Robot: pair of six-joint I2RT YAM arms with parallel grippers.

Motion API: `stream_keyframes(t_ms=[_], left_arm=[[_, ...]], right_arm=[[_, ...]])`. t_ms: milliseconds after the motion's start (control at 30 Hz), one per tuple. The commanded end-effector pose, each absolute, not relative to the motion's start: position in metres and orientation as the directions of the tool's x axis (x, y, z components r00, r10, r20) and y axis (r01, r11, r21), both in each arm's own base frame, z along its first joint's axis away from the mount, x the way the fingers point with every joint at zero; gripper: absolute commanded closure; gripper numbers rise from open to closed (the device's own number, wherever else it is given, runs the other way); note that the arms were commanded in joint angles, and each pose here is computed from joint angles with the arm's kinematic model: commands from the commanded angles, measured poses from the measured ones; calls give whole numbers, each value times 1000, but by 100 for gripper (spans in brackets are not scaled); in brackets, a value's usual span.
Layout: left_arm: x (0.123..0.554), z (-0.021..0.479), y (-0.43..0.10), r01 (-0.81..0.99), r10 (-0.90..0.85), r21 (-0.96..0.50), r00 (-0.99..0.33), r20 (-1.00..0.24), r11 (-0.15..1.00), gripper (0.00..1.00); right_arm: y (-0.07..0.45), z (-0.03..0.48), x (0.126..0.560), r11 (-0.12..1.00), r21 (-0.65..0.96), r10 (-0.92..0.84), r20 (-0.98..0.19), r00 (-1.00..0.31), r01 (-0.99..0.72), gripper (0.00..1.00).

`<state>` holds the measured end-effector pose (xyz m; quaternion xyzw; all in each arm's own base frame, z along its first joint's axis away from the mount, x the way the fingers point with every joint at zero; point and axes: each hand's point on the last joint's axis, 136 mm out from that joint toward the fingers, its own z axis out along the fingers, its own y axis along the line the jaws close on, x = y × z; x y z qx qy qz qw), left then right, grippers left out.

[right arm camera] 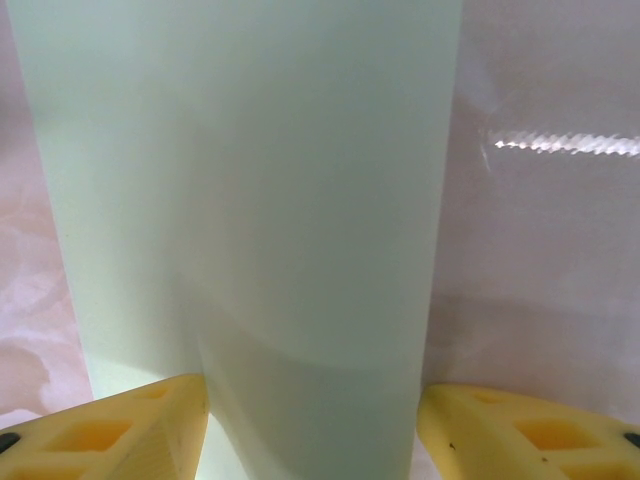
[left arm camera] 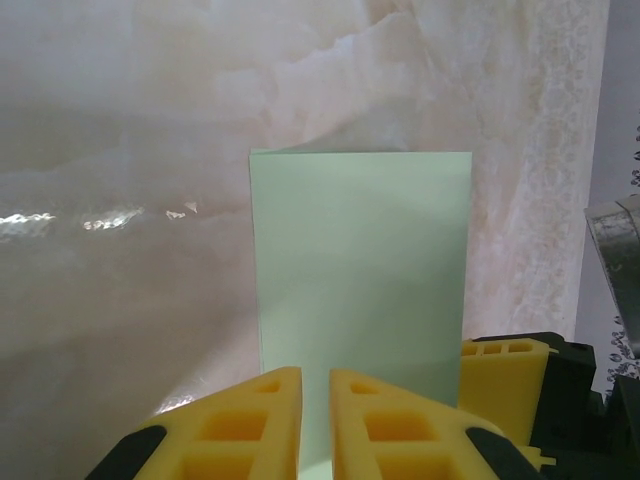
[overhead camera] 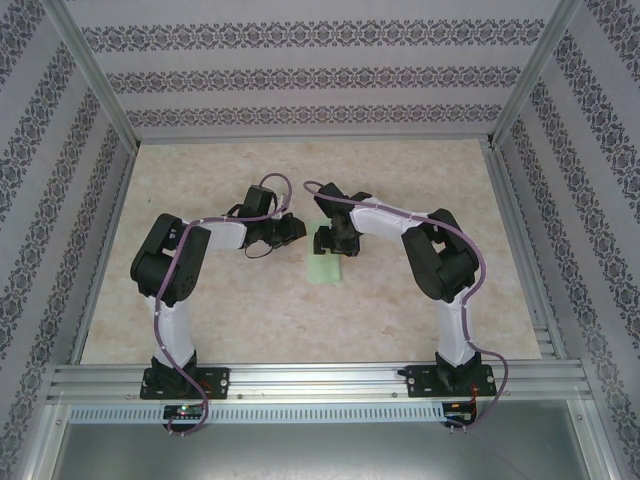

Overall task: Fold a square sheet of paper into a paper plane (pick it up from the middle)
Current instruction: Hold the square sheet of paper at the center of the table.

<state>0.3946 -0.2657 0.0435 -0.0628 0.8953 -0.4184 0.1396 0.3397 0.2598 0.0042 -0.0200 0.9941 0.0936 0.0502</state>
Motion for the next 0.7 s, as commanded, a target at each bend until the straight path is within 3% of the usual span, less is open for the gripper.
stream_keyframes(t_ms=[0,667], left_arm=[[396,46,-273,28,-207,-773,-957,-205,634,84],[394,43,-281,32,-191,-778,-963,-193,627,86]], right_arm=[[226,-76,307,999,45,-3,65,-998,0,37],[225,-86,301,999,42,22,94,-995,26,35]])
